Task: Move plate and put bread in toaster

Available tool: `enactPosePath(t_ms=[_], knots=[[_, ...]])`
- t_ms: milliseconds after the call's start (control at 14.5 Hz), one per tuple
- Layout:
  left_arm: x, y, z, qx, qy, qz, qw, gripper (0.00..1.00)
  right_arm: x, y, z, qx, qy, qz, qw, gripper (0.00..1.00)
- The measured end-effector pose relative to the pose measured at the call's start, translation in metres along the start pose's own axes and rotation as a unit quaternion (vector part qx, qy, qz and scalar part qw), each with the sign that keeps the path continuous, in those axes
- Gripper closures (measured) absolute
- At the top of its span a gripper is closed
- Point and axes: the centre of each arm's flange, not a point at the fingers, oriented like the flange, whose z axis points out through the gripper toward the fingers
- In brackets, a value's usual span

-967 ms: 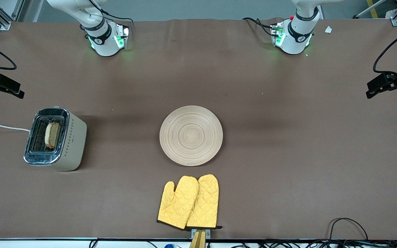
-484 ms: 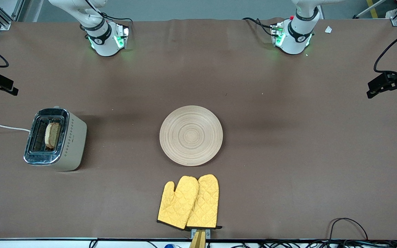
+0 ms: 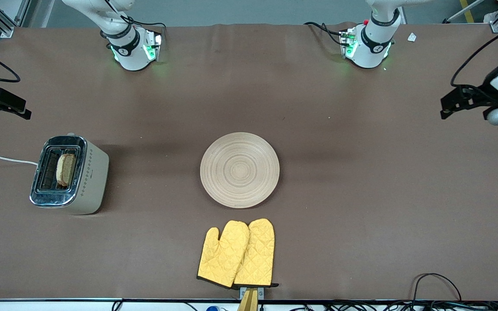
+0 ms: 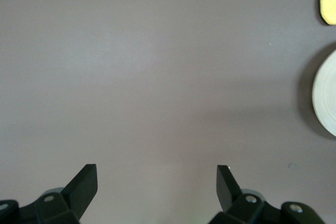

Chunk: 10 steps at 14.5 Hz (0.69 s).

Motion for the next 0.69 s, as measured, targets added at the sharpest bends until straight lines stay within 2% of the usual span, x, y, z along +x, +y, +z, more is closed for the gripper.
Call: enactPosePath(t_ms=[345,691], knots=[[-0.010,-0.003,-0.010,0.001,-0.005,-0.004,1.000,0.00,0.000,0.000,0.000,0.000,0.001,0.000,1.000,0.00],[-0.011,-0.008,-0.012,-0.016,-0.006,-0.011,1.000,0.00,0.000,0.000,0.001,0.000,0.001,0.000,1.000,0.00]])
